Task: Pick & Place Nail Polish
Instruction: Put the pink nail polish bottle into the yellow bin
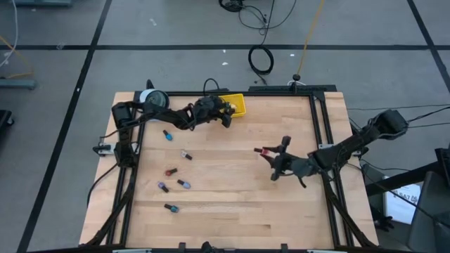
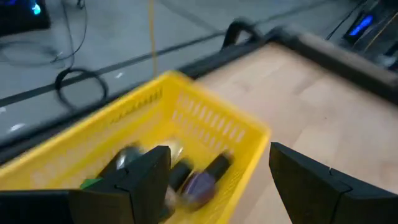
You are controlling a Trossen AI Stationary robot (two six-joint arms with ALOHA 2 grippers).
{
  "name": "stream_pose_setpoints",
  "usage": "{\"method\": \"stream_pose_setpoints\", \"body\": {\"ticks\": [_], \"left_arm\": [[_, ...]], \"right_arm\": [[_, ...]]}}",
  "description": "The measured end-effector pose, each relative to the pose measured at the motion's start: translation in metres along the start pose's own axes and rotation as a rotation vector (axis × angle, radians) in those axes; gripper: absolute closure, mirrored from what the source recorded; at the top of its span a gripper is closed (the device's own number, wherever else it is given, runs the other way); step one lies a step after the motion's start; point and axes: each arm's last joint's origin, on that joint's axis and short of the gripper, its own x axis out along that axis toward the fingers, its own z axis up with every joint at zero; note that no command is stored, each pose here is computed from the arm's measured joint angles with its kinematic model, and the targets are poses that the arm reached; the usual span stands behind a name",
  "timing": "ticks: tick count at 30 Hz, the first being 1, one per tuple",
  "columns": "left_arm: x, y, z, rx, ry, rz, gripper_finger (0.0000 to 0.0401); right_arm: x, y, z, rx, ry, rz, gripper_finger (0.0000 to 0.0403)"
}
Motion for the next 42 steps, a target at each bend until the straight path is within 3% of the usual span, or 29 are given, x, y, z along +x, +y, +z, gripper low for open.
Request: {"method": "stream_pose_setpoints", "body": {"ticks": [4, 8, 12, 17, 25, 35, 37, 42], "left_arm": [[-0.009, -0.009, 0.017, -0.062, -0.038, -0.117, 0.0132], [-0.020, -0.021, 0.032, -0.162, -0.024, -0.371, 0.0132], [-0.033, -0.044, 0.039, -0.238, 0.026, -0.613, 0.0132], [-0.046, -0.086, 0.030, -0.186, 0.023, -0.753, 0.0132], [-0.062, -0.130, 0.014, -0.046, -0.052, -0.743, 0.0132], [-0.063, -0.135, 0.006, -0.065, -0.047, -0.598, 0.0132], [-0.063, -0.135, 0.006, -0.041, -0.048, -0.587, 0.0132], [-0.063, -0.134, 0.006, -0.008, -0.060, -0.586, 0.0132]], "right_arm": [[0.003, -0.004, 0.000, -0.109, 0.008, -0.022, 0.0297], [0.007, -0.010, 0.004, -0.224, -0.013, -0.063, 0.0297], [0.010, -0.016, 0.010, -0.203, -0.052, -0.106, 0.0297], [0.010, -0.016, 0.010, -0.203, -0.054, -0.102, 0.0297], [0.009, -0.016, 0.010, -0.174, -0.058, -0.098, 0.0297], [0.007, -0.014, 0.012, -0.161, -0.077, -0.088, 0.0297], [0.007, -0.013, 0.014, -0.118, -0.116, -0.039, 0.0297], [0.005, -0.007, 0.021, 0.005, -0.261, 0.204, 0.0297]]}}
